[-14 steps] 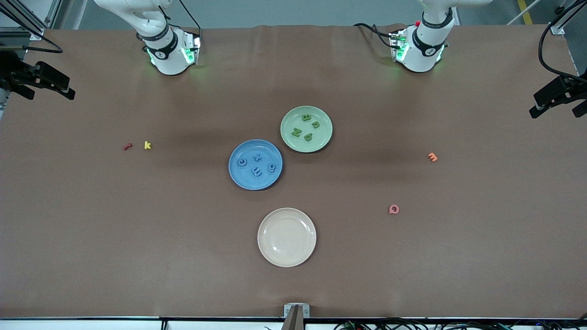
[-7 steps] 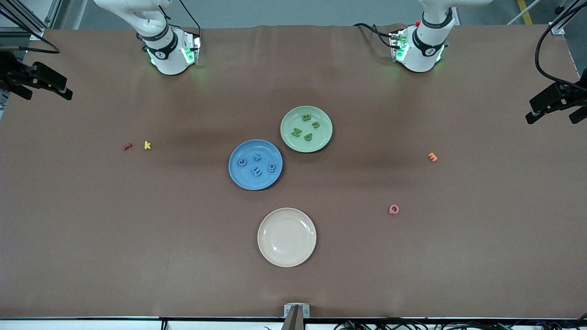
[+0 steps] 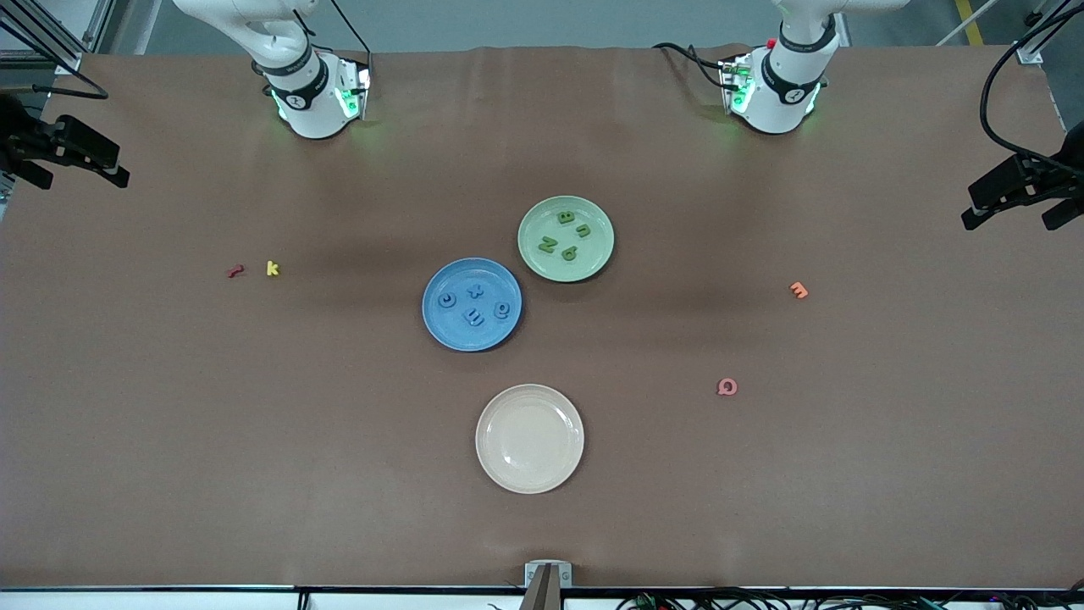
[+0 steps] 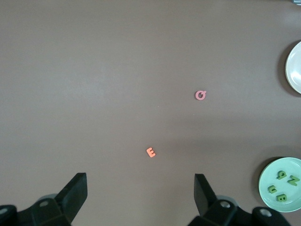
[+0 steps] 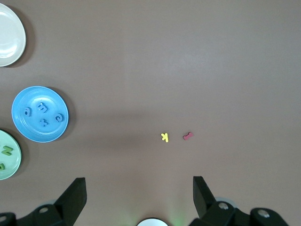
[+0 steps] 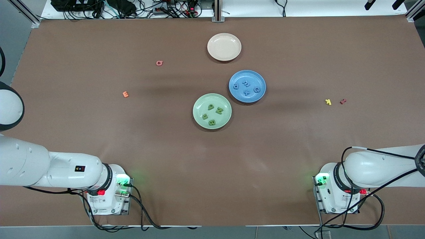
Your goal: Sort letters by color into matching plates
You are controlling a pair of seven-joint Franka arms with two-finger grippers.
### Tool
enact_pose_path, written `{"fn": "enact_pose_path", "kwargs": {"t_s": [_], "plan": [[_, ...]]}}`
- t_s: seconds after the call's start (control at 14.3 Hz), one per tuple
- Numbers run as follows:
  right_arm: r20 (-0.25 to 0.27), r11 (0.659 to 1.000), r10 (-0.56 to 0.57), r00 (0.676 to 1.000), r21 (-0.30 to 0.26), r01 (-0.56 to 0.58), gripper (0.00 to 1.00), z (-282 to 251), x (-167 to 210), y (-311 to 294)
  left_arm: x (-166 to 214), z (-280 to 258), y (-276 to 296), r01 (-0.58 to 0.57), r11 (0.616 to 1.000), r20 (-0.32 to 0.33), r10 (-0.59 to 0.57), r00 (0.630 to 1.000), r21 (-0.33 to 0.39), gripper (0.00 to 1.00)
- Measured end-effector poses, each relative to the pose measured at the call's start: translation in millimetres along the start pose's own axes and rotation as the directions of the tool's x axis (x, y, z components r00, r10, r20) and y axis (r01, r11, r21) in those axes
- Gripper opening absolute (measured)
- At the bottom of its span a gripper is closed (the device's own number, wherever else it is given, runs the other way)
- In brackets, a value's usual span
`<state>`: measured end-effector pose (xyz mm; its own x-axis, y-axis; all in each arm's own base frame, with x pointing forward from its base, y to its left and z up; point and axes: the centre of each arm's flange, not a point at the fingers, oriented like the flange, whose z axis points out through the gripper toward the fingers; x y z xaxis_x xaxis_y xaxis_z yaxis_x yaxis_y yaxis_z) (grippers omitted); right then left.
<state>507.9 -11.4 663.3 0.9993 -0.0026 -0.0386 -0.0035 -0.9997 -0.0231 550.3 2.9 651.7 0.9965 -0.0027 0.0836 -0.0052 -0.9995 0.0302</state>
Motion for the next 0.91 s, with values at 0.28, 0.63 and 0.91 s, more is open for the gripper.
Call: {"fn": "enact_pose_path", "kwargs": {"t_s": [0.28, 0.63, 0.91], "plan": [[0.000, 1.000, -0.005, 1.000, 0.000, 0.005, 1.00, -0.1, 0.0, -1.2, 1.2, 1.4, 0.0, 0.000, 1.000, 0.001, 0.000, 1.000, 0.000, 1.00], [-0.004, 1.000, -0.007, 1.000, -0.001, 0.007, 1.00, -0.5, 0.3, -2.5, 1.6, 1.0, -0.9, 0.002, 1.000, -0.002, -0.002, 1.000, 0.000, 1.00], [-0.003, 1.000, -0.010, 1.000, -0.001, 0.010, 1.00, 0.1, 0.4, -4.0, 1.8, 1.1, -1.1, 0.002, 1.000, -0.002, -0.002, 1.000, 0.000, 1.00]]}}
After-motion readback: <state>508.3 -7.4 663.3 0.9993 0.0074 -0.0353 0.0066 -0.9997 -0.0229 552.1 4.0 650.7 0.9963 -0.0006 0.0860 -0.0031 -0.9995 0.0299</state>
